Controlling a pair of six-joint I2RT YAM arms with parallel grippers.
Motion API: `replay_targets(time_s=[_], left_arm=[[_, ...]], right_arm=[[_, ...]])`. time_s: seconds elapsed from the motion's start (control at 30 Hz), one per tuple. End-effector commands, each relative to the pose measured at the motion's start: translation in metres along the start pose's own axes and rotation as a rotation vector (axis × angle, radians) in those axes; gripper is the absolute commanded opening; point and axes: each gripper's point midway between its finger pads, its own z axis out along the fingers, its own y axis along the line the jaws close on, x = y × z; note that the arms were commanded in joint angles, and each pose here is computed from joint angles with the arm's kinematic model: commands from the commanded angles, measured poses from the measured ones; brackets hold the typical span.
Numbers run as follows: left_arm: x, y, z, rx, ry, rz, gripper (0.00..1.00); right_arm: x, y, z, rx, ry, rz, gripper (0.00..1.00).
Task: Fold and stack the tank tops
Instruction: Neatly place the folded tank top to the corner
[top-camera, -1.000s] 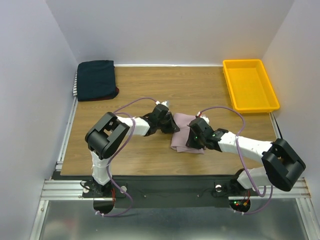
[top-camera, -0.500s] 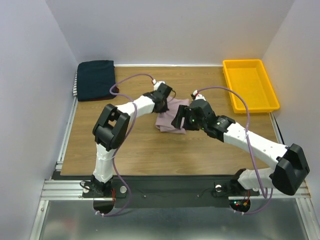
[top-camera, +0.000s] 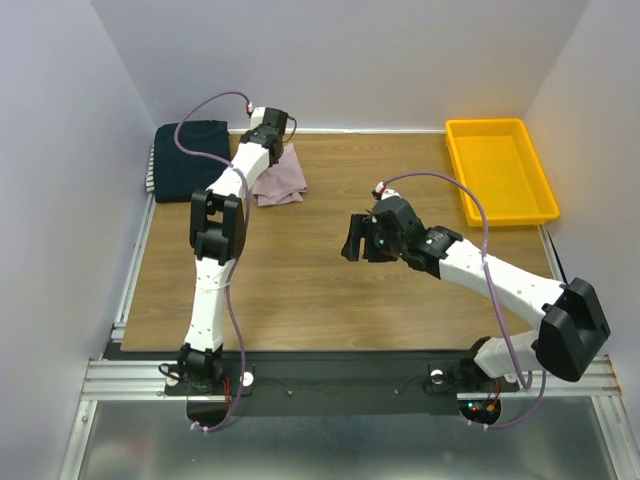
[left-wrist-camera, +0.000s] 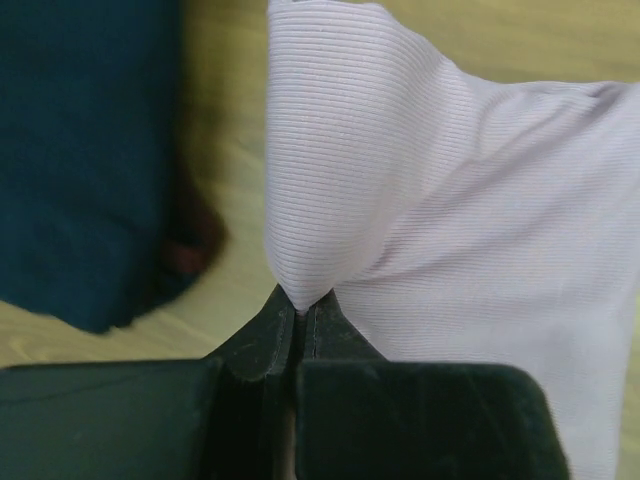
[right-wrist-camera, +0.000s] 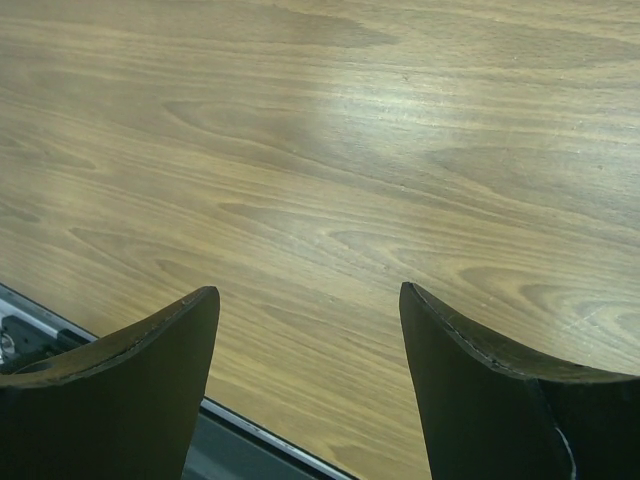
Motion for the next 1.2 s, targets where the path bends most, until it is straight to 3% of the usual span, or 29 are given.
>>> replay_targets(time_s=[0.0,0.63,1.17], left_arm=[[-0.048,0.033,-0.01,-0.081,-0.081,0.044,0.0],[-0.14,0.101,-0.008,-0.07,-0.252,-0.009,0.0],[-0.179,0.096,-0.038,0.051,-0.358,-0.039,0.0]], right_arm=[[-0.014,0.011,-0.001,-0.029,-0.02,-0.031,0.78],[-0.012,0.013,0.029,-0.008,0.039,-0.059,0.76],[-0.015,0.016,0.038,-0.008,0.049,-0.059,0.74]])
